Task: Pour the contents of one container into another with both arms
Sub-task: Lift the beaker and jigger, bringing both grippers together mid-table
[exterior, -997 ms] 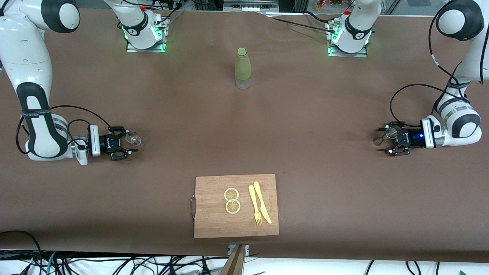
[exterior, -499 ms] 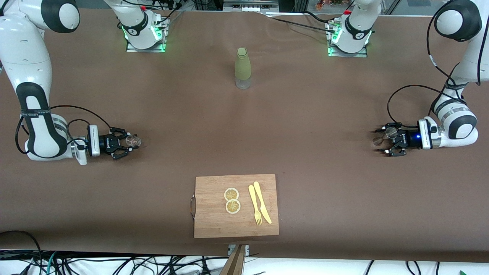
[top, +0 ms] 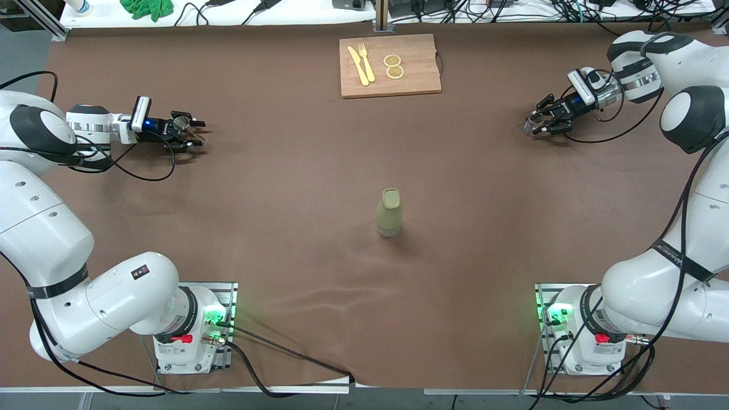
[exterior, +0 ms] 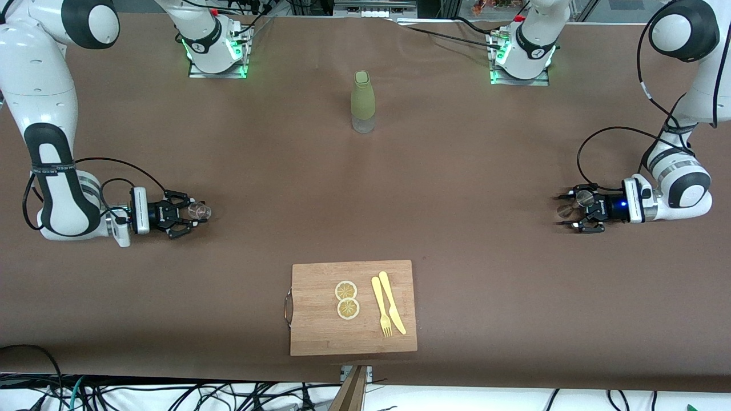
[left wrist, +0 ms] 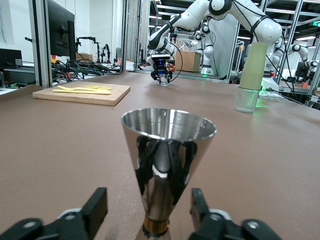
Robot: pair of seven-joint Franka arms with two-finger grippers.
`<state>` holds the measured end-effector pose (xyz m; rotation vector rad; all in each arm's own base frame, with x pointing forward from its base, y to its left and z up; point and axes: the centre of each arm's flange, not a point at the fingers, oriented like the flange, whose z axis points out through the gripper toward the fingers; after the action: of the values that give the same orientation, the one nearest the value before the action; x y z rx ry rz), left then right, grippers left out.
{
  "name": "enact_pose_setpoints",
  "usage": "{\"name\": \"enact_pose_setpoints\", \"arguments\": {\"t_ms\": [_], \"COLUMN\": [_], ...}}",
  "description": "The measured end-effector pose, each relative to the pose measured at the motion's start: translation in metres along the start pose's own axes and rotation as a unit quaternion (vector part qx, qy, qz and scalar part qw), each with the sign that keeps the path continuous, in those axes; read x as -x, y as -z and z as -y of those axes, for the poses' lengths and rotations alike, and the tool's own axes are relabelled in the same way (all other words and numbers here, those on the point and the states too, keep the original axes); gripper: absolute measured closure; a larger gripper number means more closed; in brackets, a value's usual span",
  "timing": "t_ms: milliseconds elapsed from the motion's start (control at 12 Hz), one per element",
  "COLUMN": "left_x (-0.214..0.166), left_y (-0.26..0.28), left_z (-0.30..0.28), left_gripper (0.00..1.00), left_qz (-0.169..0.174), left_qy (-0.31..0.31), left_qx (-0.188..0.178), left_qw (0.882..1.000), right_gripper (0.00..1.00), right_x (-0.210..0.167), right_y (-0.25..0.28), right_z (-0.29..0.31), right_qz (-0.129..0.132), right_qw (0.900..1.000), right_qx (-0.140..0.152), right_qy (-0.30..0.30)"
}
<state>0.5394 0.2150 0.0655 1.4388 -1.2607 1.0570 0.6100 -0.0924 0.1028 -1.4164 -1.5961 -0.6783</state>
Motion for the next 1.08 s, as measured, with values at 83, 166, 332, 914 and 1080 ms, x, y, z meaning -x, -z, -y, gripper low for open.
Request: {"name": "enact_pose_setpoints", "arguments": {"t_ms": [83, 166, 332, 914, 1080], "left_x": [-0.001, -0.001, -0.002, -0.001, -0.004], "left_y": [-0.001, -0.002, -0.004, -0.012, -0.014], "left_z": [0.000, -0.001, -0.001, -0.006, -0.005], "left_gripper": [0.28, 0.36, 0.44, 0.91, 0.91], "left_qz": [-0.001, -0.004, -0.013, -0.034, -0.043], "left_qy": [0.000, -0.001, -0.001, 0.005, 0.005], "left_qx": [0.001, 0.003, 0.002, 0.004, -0.001], "left_qw": [1.000, 1.000, 1.000, 0.999, 0.999], "right_gripper": [0.51, 0.51, 0.51, 0.51, 0.51], "right_x": [-0.007, -0.020, -0.047, -0.137, -0.149], "right_y": [0.000, 0.000, -0.004, -0.025, -0.036], "right_z": [-0.005, -0.011, -0.022, -0.052, -0.056], "right_qz": [0.004, 0.009, 0.022, 0.104, 0.117], "right_qw": [1.000, 1.000, 1.000, 0.994, 0.993], "right_qx": [0.000, -0.002, -0.005, -0.011, -0.016], "right_qy": [0.003, 0.005, 0.003, -0.010, -0.026]}}
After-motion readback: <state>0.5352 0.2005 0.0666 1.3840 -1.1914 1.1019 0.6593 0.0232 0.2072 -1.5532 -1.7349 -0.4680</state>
